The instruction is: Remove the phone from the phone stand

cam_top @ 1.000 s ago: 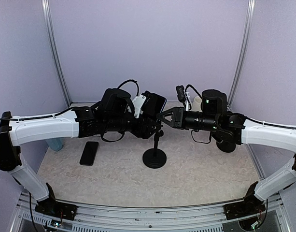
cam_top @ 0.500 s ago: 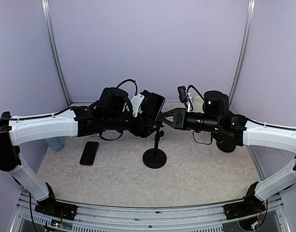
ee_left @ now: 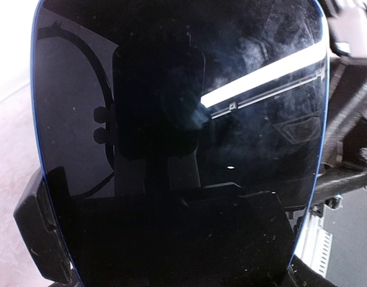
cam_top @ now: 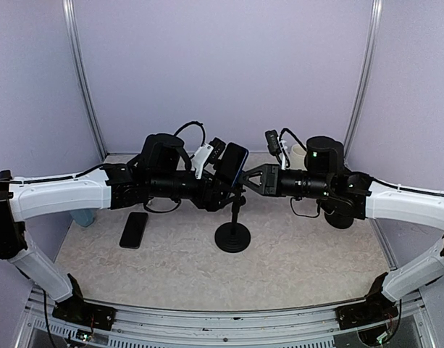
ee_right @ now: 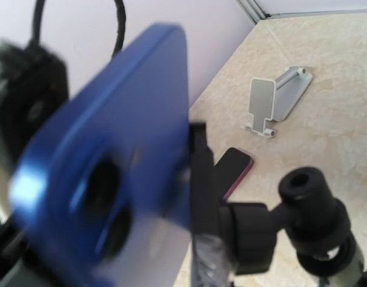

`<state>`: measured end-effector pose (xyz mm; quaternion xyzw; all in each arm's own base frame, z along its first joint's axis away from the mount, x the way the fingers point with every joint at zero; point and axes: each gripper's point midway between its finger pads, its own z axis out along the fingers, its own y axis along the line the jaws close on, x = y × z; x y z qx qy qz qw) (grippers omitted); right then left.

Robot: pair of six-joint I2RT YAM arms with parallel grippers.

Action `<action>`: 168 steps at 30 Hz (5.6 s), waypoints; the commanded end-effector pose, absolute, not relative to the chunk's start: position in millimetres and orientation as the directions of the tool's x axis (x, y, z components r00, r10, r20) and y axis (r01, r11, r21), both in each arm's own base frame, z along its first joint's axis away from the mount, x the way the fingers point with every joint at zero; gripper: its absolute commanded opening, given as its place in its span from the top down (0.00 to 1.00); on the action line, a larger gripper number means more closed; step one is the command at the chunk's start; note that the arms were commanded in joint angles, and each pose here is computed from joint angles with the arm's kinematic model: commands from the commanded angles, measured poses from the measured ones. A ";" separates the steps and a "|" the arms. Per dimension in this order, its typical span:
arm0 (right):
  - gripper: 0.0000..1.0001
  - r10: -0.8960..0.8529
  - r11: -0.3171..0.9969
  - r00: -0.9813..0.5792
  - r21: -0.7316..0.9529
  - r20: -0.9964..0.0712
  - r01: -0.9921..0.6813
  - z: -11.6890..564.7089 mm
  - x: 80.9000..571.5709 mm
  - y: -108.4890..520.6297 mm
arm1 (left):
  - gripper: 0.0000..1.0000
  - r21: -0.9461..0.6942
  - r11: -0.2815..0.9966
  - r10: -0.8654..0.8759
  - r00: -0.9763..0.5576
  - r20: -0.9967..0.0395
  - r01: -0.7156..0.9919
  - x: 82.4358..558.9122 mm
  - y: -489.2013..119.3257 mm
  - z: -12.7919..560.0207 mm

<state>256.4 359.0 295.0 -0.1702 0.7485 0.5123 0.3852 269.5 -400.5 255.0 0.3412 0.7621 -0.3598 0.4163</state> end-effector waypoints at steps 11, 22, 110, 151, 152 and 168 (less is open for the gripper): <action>1.00 0.208 0.405 -0.560 0.592 -0.802 -0.697 333.7 260.1 350.0 | 0.69 -0.252 0.341 0.125 -0.310 -0.942 0.906 212.3 -442.0 318.5; 1.00 0.230 0.458 -0.544 0.583 -0.807 -0.671 329.7 268.9 343.6 | 0.67 -0.321 0.603 -0.007 -0.398 -0.917 0.730 231.1 -372.5 337.4; 1.00 0.271 0.459 -0.533 0.594 -0.802 -0.661 333.4 279.3 329.8 | 0.09 -0.206 0.729 -0.078 -0.220 -0.972 0.653 263.4 -362.2 255.3; 0.90 0.264 0.458 -0.544 0.600 -0.797 -0.656 329.6 280.7 329.2 | 0.95 -0.117 0.720 0.016 -0.185 -0.983 0.684 335.0 -420.8 302.3; 0.90 0.265 0.459 -0.545 0.601 -0.796 -0.655 329.3 280.9 329.1 | 0.96 -0.113 0.716 0.020 -0.181 -0.983 0.689 334.3 -421.3 303.4; 0.30 0.267 0.484 -0.543 0.598 -0.796 -0.639 329.2 283.7 322.5 | 1.00 -0.126 0.727 -0.060 -0.120 -0.991 0.675 356.2 -406.6 330.9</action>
